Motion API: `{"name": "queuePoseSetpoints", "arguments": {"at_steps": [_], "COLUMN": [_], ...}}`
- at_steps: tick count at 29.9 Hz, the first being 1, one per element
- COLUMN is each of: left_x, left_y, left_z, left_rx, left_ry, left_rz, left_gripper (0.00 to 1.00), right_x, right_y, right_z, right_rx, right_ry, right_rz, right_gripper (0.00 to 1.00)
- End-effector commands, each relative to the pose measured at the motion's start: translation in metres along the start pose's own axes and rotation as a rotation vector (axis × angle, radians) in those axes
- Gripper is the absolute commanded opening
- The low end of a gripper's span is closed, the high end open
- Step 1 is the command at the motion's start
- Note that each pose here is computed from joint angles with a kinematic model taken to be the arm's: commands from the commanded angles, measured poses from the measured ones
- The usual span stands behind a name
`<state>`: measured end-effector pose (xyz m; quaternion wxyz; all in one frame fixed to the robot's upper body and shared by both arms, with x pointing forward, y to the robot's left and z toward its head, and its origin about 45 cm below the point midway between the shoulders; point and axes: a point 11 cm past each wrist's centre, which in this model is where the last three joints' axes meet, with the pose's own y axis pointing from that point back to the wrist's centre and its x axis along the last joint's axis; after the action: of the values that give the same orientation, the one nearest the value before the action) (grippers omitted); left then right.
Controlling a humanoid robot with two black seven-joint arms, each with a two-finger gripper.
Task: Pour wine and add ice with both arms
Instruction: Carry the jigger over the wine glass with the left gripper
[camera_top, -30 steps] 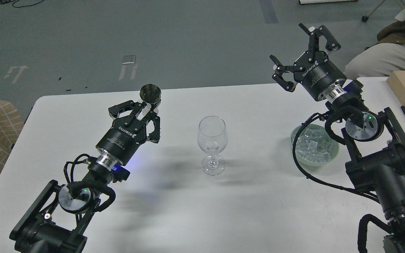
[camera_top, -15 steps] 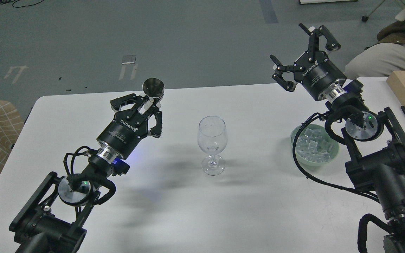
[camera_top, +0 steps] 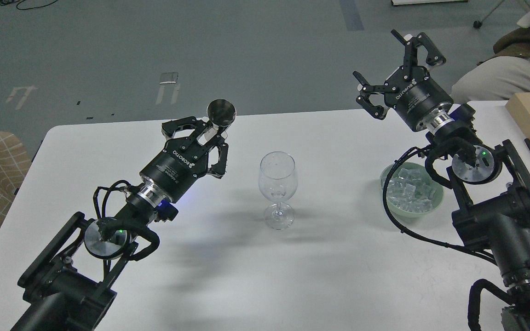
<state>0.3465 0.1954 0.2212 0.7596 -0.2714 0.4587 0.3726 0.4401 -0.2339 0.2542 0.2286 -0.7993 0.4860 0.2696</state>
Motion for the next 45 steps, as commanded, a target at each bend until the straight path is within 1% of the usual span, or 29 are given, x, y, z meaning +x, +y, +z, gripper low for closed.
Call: {"name": "queuePoseSetpoints", "arguments": {"at_steps": [1, 9, 39, 45], "left_x": [-0.004, -0.008, -0.025, -0.031], "left_y": [-0.005, -0.010, -0.025, -0.034], "left_z": [-0.006, -0.011, -0.004, -0.015], "left_rx": [0.030, 0.051, 0.086, 0.141], "left_ry": [-0.011, -0.020, -0.084, -0.107], "left_rz": [-0.010, -0.021, -0.061, -0.079], "left_gripper": [0.07, 0.07, 0.07, 0.07], "right_x": [0.000, 0.000, 0.001, 0.001], "right_y": [0.000, 0.000, 0.001, 0.001], "right_z": [0.000, 0.001, 0.001, 0.001], "right_rx": [0.000, -0.001, -0.002, -0.002], "right_ry": [0.000, 0.000, -0.002, -0.002], "right_rz": [0.000, 0.001, 0.003, 0.003], "right_gripper": [1.00, 1.00, 1.00, 1.00]}}
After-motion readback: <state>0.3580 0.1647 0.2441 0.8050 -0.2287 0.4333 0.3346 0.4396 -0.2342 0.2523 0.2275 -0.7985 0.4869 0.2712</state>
